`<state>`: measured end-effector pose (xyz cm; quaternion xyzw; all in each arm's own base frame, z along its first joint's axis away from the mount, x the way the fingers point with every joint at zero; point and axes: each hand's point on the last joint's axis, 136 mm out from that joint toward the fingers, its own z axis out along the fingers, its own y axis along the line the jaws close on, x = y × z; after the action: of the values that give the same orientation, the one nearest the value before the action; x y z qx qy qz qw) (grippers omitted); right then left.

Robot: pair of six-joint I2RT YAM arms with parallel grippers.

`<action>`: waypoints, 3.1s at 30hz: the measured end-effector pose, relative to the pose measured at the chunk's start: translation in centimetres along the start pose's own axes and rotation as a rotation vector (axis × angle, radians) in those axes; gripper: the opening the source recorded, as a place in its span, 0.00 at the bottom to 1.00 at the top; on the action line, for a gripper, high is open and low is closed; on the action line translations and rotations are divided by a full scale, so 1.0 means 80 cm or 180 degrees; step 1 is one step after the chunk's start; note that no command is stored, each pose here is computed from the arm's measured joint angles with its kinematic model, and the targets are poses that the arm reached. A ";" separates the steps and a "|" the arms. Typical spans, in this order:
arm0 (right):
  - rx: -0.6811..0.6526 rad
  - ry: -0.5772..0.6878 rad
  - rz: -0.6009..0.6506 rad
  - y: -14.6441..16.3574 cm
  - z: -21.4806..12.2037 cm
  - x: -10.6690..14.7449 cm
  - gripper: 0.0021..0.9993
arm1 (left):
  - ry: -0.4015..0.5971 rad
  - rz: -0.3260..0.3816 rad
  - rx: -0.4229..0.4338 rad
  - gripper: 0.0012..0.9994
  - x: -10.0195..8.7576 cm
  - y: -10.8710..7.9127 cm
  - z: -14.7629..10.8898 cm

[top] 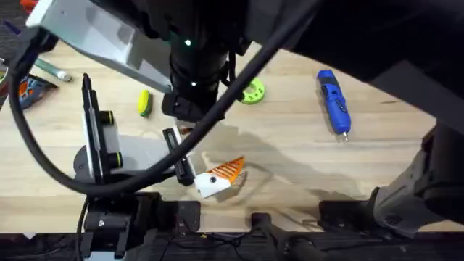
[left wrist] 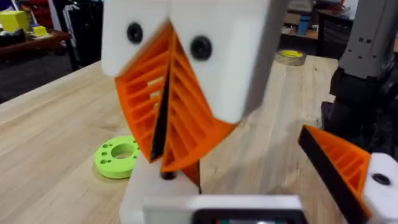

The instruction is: Pick up the gripper from the table and insert it into the empty holder that is missing its gripper. Then pick up a screw, insert it into the mounting hole, and use the screwdriver to tighten it. Finally, clean up the table by picking up the vegetable and placing it into the bucket.

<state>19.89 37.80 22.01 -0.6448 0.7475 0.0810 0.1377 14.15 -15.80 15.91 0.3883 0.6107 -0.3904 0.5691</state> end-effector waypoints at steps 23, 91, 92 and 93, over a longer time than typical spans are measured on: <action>0.0019 -0.0057 0.0017 -0.001 0.000 -0.006 0.00 | 0.0001 0.0000 -0.0001 0.99 0.000 0.000 0.000; 0.0170 -0.0170 -0.0021 0.001 -0.028 -0.006 0.00 | 0.0000 0.0010 0.0000 0.99 0.000 0.000 0.000; 0.0171 -0.0172 -0.0017 0.001 -0.028 -0.006 0.00 | 0.0000 0.0009 0.0000 0.99 0.000 0.000 0.000; 0.0170 -0.0170 -0.0016 0.001 -0.028 -0.006 0.00 | 0.0000 0.0009 0.0000 0.99 0.000 0.000 0.000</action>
<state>19.68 37.63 24.27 -0.6403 0.7439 0.0778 0.1749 14.15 -15.80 15.91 0.3892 0.6101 -0.3896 0.5697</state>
